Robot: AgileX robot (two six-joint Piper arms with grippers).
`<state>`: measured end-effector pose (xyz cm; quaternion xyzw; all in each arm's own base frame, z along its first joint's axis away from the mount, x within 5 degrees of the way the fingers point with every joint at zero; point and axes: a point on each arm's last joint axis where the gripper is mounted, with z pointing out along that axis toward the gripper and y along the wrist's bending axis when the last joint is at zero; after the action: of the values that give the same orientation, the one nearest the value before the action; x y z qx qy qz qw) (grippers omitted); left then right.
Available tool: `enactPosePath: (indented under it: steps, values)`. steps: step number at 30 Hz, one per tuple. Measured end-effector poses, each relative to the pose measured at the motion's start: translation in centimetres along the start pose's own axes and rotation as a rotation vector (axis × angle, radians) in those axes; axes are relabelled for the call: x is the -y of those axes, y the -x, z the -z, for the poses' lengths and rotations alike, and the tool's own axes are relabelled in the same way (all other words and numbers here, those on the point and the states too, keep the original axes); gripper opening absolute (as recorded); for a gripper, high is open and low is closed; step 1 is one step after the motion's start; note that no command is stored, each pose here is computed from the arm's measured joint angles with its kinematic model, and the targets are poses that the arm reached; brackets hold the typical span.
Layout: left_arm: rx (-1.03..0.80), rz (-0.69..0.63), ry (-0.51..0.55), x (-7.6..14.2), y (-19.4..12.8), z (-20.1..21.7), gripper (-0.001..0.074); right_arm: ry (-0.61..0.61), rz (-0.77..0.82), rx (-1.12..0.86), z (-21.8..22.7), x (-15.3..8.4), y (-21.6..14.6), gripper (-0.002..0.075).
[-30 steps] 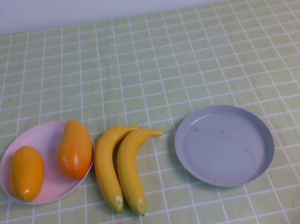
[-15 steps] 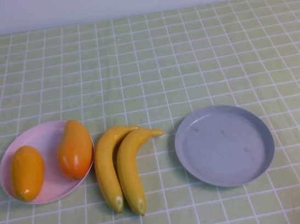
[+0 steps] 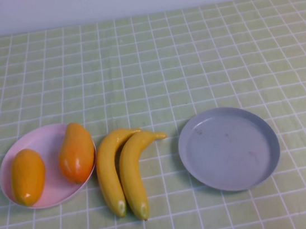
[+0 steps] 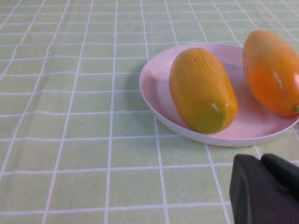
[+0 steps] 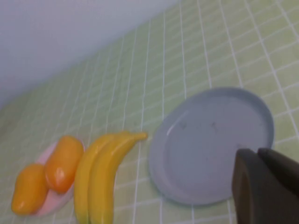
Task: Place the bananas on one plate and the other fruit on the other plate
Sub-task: Put another type of fruit in the right plate
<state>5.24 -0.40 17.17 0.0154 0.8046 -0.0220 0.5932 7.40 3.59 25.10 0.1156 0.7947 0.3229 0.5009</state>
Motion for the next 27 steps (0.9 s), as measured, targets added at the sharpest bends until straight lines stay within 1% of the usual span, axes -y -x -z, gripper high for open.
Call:
enactPosePath:
  steps: [4,5,8,11,14,16,19,27]
  values:
    - [0.0,0.0,0.0,0.0,0.0,0.0,0.0,-0.038,0.065,-0.231,-1.9,-2.1,3.0,-0.0017]
    - [0.0,0.0,0.0,0.0,0.0,0.0,0.0,-0.049,0.081,-0.309,-2.5,-2.5,3.6,-0.0017]
    - [0.0,0.0,0.0,0.0,0.0,0.0,0.0,-0.071,0.123,-0.458,-4.8,-3.1,5.6,-0.0017]
    - [0.0,0.0,0.0,0.0,0.0,0.0,0.0,-0.079,0.154,-0.549,-7.5,-3.2,7.1,-0.0017]
    - [0.0,0.0,0.0,0.0,0.0,0.0,0.0,-0.05,0.195,-0.603,-9.8,-4.2,8.0,-0.0017]
    - [0.0,0.0,0.0,0.0,0.0,0.0,0.0,-0.018,0.223,-0.645,-11.4,-5.2,7.8,-0.0017]
    - [0.0,0.0,0.0,0.0,0.0,0.0,0.0,0.025,0.286,-0.701,-14.3,-7.4,6.8,-0.0017]
    - [0.0,0.0,0.0,0.0,0.0,0.0,0.0,0.049,0.417,-0.885,-21.3,-12.7,2.1,-0.0017]
